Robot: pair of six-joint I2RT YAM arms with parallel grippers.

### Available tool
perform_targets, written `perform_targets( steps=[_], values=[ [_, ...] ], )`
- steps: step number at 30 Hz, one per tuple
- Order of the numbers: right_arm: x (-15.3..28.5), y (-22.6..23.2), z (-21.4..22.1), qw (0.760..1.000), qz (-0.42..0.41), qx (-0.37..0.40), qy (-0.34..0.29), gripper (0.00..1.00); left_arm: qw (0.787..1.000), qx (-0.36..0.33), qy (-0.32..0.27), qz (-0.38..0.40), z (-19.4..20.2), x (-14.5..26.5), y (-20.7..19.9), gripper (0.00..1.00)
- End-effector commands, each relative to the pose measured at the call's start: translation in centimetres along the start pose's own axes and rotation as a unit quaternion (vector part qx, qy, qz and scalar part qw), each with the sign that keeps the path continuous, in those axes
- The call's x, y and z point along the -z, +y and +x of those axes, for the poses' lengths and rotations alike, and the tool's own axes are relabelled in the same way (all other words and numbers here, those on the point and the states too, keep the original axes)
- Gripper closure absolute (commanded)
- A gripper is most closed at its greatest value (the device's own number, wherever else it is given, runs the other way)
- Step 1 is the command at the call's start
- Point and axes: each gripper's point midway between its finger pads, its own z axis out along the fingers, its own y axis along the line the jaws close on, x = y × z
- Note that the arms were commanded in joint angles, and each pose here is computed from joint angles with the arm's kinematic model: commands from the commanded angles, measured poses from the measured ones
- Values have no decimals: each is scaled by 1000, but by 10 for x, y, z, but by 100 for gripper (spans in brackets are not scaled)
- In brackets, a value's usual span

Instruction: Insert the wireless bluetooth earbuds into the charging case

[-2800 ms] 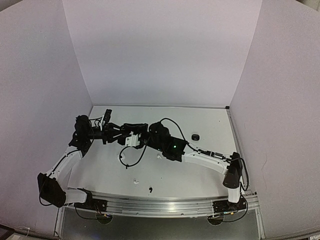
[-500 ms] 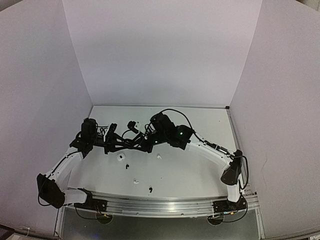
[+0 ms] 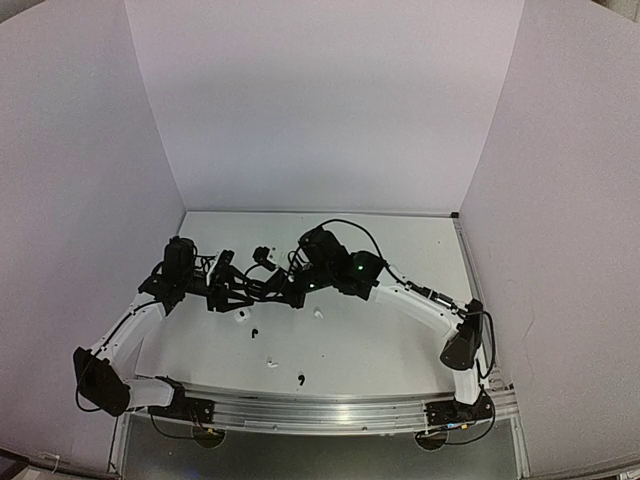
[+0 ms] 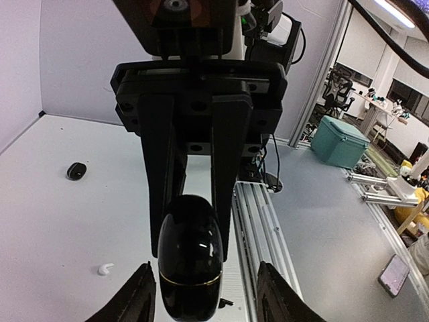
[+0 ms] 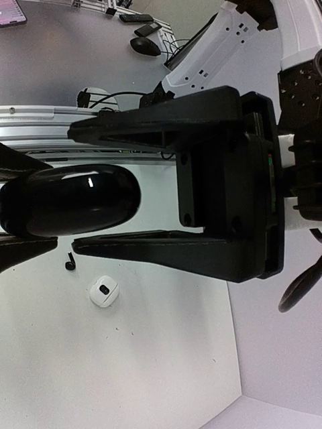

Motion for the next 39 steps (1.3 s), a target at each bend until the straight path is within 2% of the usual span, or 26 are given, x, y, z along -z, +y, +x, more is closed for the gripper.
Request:
perform_targets(
  steps=[1, 3, 7, 16, 24, 29, 31, 32, 37, 39],
  values=[
    [20, 5, -15, 999, 14, 31, -18, 100, 999, -30, 9, 10, -1, 1, -8, 49],
    [20, 5, -15, 999, 13, 30, -19, 100, 999, -36, 9, 8, -2, 1, -7, 51],
    [18, 5, -16, 999, 12, 32, -20, 100, 999, -33, 9, 9, -2, 1, -6, 61],
    [13, 2, -13, 999, 12, 28, -15, 100, 999, -34, 1, 2, -9, 1, -5, 69],
    [7, -1, -10, 1000, 11, 22, -11, 100, 999, -38, -4, 8, -11, 1, -5, 81],
    [0, -3, -3, 1000, 6, 15, -4, 100, 999, -37, -11, 13, -13, 0, -8, 99],
    [-1, -4, -2, 1000, 8, 14, -2, 100, 999, -37, -12, 12, -13, 0, -8, 100],
    [-1, -5, -1, 1000, 11, 12, -2, 96, 999, -37, -11, 11, -12, 0, -8, 100],
    [8, -5, -14, 1000, 21, 13, -16, 57, 999, -36, -6, 2, -8, 0, -6, 100],
    [11, -7, -17, 999, 28, 12, -20, 52, 999, -41, -2, 5, -5, 0, -7, 100]
  ],
)
